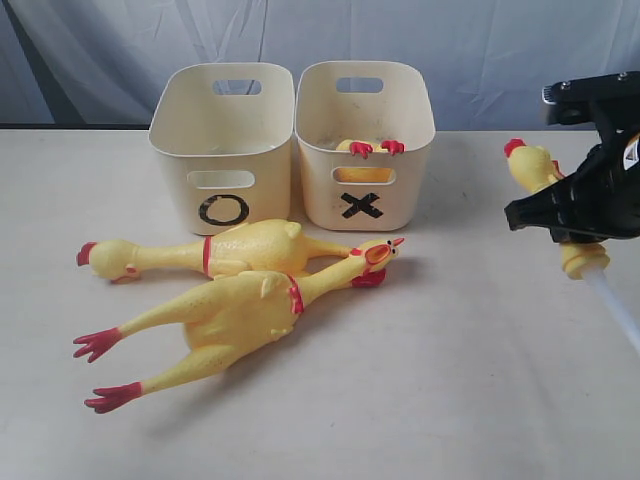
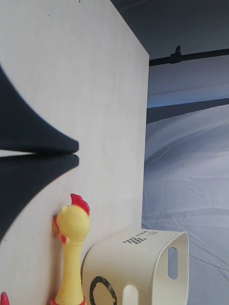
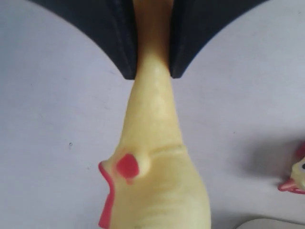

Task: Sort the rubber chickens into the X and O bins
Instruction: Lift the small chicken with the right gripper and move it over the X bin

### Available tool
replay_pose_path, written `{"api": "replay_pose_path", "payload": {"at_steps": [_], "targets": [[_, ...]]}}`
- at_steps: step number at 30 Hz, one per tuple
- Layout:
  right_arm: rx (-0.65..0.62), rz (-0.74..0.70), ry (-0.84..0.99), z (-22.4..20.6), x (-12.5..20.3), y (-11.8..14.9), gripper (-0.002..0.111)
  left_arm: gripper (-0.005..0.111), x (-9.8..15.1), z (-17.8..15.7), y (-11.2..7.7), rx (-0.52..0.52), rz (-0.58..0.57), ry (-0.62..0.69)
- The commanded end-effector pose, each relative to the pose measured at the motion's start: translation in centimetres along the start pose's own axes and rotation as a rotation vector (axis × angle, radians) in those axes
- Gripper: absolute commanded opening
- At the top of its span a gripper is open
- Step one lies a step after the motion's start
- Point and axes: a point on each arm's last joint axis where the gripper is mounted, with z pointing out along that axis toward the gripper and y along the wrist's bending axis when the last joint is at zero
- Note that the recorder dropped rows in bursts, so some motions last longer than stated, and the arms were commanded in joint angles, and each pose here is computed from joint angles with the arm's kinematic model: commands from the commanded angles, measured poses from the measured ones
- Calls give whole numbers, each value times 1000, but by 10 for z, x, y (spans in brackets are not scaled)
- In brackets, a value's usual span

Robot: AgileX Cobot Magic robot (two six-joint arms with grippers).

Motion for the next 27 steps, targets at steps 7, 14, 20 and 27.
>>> {"api": "replay_pose_path", "payload": {"at_steps": [7, 14, 20, 27], "targets": [[-50, 59, -69, -7, -4, 2, -1, 0, 0, 0, 0, 0, -4, -10], [-151, 90, -148, -13, -10, 11, -1, 0, 0, 0, 0, 0, -4, -10], [-221, 156, -268, -16, -22, 15, -1, 0, 0, 0, 0, 0, -4, -10], [-221, 198, -419, -21, -35, 13, -1, 0, 0, 0, 0, 0, -4, -10]]}}
